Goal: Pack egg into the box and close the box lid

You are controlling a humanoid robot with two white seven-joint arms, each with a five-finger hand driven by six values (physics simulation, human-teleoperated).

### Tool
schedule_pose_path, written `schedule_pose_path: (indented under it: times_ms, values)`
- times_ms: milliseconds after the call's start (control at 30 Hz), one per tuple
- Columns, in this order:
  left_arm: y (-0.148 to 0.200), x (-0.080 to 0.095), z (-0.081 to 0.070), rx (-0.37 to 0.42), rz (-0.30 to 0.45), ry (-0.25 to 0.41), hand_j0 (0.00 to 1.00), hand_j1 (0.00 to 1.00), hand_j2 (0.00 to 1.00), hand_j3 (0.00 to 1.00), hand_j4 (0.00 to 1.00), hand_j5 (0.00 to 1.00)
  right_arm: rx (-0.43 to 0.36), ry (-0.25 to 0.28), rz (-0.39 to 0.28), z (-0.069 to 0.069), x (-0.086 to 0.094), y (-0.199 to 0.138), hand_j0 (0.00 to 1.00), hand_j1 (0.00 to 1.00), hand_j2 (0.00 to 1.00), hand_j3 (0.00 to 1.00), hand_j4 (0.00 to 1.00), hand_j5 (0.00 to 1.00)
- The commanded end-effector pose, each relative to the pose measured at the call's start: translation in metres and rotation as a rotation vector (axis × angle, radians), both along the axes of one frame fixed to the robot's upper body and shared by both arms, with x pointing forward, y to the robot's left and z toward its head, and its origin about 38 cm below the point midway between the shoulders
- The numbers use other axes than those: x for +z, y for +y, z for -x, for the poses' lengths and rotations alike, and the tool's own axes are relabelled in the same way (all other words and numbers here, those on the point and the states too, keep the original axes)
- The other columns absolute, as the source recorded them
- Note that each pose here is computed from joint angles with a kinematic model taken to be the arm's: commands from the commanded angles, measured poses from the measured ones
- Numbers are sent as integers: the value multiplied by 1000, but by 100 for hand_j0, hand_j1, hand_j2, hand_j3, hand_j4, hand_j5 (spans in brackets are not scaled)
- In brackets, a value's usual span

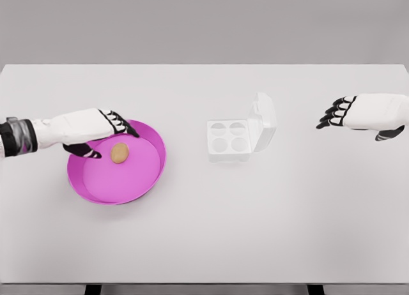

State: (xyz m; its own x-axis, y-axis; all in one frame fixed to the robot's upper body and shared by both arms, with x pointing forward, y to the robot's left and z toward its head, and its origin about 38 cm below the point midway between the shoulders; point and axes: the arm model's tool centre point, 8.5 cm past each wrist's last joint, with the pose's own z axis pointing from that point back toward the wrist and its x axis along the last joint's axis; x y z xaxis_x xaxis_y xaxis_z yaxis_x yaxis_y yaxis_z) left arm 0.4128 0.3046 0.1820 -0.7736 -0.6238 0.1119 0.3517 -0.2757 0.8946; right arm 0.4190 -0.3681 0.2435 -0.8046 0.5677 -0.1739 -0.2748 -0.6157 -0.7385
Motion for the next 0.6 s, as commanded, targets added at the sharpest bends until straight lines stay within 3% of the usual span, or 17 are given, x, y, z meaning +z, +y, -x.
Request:
schedule_pose_path:
  times_ms: [0, 567]
  values:
    - [0, -6, 1, 1, -1, 20, 85, 85, 85, 85, 85, 85, -2, -1, -3, 0, 1, 0, 100, 100, 100, 100, 100, 100]
    - [1, -18, -1, 14, -5, 52, 79, 79, 79, 79, 79, 79, -8, -2, 0, -1, 1, -2, 100, 100, 100, 100, 100, 100]
